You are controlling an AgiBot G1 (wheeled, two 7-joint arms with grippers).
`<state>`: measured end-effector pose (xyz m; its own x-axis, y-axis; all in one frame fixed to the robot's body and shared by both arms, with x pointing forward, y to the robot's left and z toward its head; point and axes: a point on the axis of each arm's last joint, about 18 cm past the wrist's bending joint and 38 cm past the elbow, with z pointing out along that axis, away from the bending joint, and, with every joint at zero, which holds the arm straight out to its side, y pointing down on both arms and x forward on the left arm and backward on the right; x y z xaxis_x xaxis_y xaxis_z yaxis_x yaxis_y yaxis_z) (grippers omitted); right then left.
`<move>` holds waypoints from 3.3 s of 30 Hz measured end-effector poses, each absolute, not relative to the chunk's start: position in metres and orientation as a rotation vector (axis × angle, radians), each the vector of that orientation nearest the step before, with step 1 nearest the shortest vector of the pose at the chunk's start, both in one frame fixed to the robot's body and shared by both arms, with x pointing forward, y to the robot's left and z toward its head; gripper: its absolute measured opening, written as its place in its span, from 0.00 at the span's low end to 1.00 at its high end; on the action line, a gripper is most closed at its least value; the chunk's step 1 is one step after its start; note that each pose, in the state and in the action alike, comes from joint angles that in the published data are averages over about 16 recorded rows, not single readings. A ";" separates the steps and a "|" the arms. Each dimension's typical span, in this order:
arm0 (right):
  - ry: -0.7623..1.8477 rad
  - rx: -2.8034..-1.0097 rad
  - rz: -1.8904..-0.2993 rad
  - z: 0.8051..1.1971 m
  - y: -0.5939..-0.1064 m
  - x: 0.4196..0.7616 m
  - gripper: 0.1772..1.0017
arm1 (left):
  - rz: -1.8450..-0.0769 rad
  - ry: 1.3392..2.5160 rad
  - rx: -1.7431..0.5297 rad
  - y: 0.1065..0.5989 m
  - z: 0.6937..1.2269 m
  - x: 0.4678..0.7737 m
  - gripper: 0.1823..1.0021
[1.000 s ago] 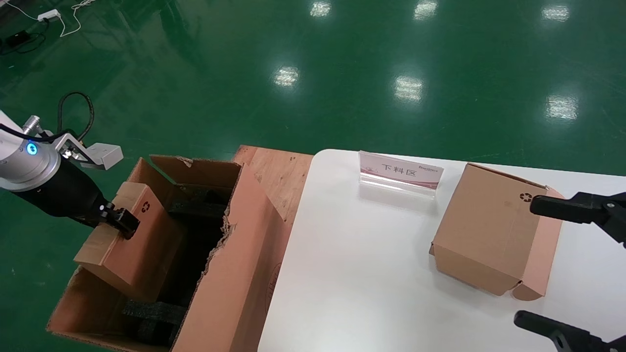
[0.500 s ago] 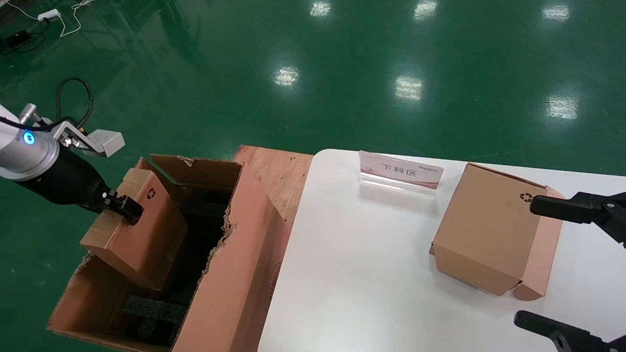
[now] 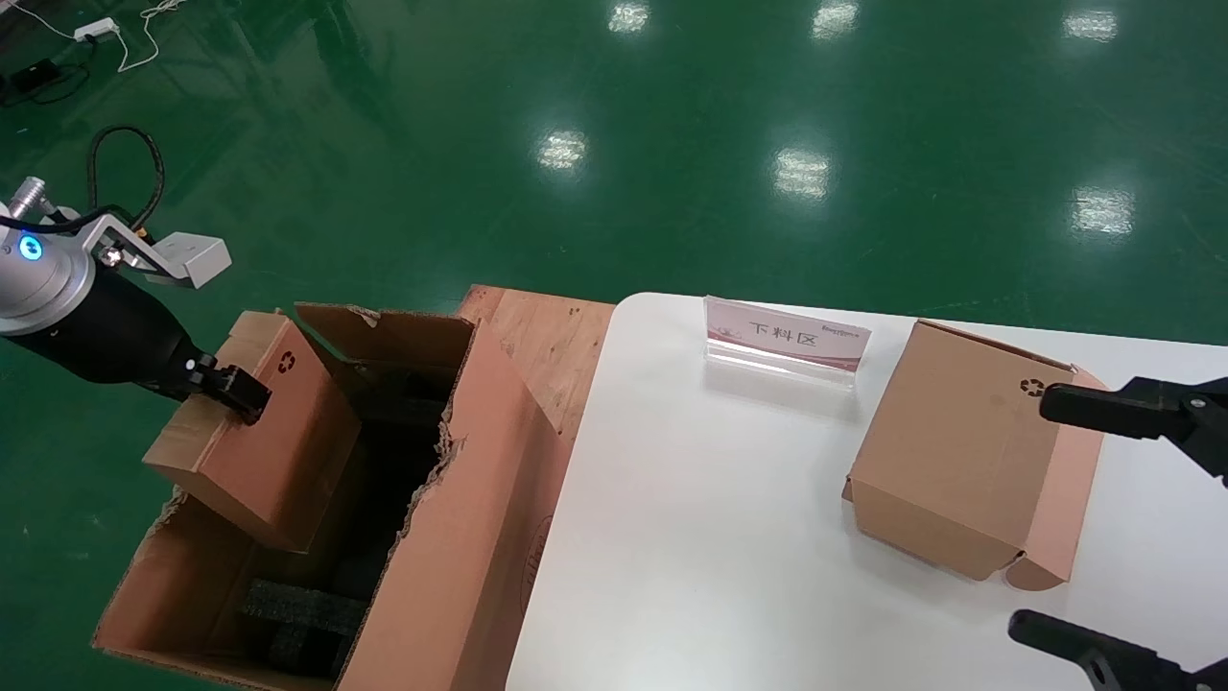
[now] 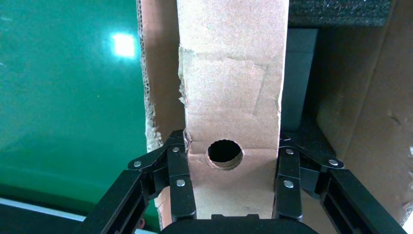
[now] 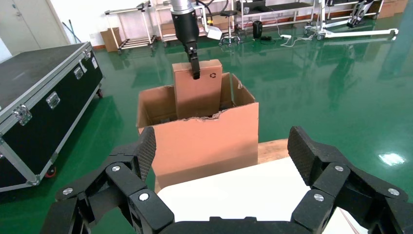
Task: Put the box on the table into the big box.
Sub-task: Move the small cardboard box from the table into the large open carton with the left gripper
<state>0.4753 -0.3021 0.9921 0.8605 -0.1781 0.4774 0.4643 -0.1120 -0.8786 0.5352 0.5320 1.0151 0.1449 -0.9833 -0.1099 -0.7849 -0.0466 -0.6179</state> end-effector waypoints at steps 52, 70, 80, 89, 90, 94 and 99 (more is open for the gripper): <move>-0.230 -1.595 -0.552 0.992 -0.302 0.475 0.99 | -0.370 1.553 -1.865 0.539 0.979 0.579 0.12; -0.230 -1.595 -0.552 0.992 -0.302 0.475 0.99 | -0.359 1.557 -1.851 0.541 0.978 0.582 0.11; -0.230 -1.595 -0.552 0.992 -0.302 0.475 0.99 | -0.307 1.588 -1.875 0.539 0.955 0.583 0.11; -0.230 -1.595 -0.552 0.992 -0.302 0.475 0.99 | -0.284 1.598 -1.886 0.534 0.944 0.586 0.11; -0.230 -1.595 -0.552 0.992 -0.302 0.475 0.99 | -0.283 1.599 -1.886 0.534 0.943 0.587 0.11; -0.230 -1.595 -0.552 0.992 -0.302 0.475 0.99 | -0.279 1.600 -1.888 0.532 0.941 0.588 0.11; -0.230 -1.595 -0.552 0.992 -0.302 0.475 0.99 | -0.277 1.601 -1.890 0.531 0.940 0.588 0.11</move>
